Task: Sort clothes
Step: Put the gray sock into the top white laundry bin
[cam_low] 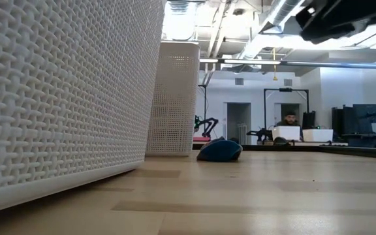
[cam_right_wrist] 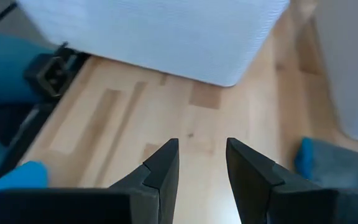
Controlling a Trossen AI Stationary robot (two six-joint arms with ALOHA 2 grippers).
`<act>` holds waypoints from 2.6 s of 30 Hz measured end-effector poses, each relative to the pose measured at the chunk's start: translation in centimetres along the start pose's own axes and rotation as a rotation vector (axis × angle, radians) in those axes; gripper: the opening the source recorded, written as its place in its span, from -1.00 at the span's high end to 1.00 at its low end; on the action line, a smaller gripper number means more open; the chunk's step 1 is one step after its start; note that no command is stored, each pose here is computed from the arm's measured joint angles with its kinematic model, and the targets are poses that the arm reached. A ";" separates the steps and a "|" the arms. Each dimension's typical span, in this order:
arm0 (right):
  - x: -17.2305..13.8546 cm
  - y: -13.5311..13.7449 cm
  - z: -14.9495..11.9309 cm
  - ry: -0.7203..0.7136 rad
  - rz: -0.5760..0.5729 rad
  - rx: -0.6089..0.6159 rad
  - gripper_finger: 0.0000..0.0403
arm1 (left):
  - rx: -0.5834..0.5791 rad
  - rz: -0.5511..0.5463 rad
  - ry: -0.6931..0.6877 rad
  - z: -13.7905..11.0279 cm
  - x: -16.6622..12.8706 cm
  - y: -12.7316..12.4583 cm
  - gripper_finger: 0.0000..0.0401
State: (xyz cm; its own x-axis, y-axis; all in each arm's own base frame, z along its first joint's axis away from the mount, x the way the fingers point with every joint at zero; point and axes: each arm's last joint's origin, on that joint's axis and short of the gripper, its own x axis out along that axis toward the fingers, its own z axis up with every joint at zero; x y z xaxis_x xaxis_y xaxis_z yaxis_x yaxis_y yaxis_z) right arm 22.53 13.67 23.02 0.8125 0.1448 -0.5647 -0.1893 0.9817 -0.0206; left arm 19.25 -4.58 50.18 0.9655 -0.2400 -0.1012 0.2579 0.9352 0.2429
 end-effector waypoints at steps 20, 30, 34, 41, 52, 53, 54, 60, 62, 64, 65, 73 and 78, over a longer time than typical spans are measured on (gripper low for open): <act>1.5 -4.5 0.4 0.020 -0.173 0.033 0.28 | 0.258 0.003 0.261 -2.2 6.5 -9.8 -0.03; 6.3 -5.4 -1.7 0.120 -0.210 0.015 0.28 | 0.156 0.054 0.290 -6.0 6.1 -8.9 -0.03; 7.9 -5.7 -2.3 0.131 -0.222 -0.003 0.28 | 0.116 0.015 0.181 -7.8 5.4 -9.7 -0.03; 8.7 -7.7 -2.6 0.146 -0.274 0.021 0.28 | 0.097 -0.098 -0.074 -11.6 4.6 -11.1 -0.03; 8.7 -9.7 -2.4 0.126 -0.325 0.068 0.28 | 0.103 -0.135 -0.255 -15.2 4.7 -12.1 -0.03; 8.7 -9.7 -2.4 0.123 -0.325 0.068 0.28 | 0.104 -0.150 -0.263 -15.2 4.7 -12.2 -0.03; 8.8 -9.7 -2.4 0.121 -0.324 0.067 0.28 | 0.104 -0.160 -0.274 -15.2 4.7 -12.2 -0.03; 10.5 -9.7 -3.2 0.121 -0.302 0.069 0.28 | 0.107 -0.191 -0.277 -15.3 4.9 -12.4 -0.03; 11.3 -9.8 -4.0 0.141 -0.303 0.069 0.28 | 0.106 -0.192 -0.274 -15.4 5.1 -12.5 -0.03; 12.1 -10.0 -4.6 0.155 -0.309 0.072 0.28 | 0.105 -0.190 -0.267 -15.5 5.3 -12.5 -0.03; 12.3 -10.2 -4.9 0.161 -0.313 0.077 0.28 | 0.110 -0.193 -0.258 -15.6 5.4 -12.6 -0.03; 13.4 -10.9 -6.1 0.194 -0.334 0.109 0.29 | 0.101 -0.195 -0.258 -15.7 5.4 -12.6 -0.03; 13.4 -10.9 -6.0 0.196 -0.332 0.087 0.43 | 0.102 -0.195 -0.253 -15.7 5.4 -12.6 -0.03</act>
State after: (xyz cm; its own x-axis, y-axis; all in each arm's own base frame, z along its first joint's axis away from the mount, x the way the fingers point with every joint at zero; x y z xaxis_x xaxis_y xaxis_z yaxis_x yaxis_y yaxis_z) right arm 32.14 4.13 10.73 0.6994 -0.2009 -0.6860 0.1206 0.9791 -0.1637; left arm 20.61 -13.55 31.43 0.8726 -0.4812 0.0838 0.4290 0.8371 0.3394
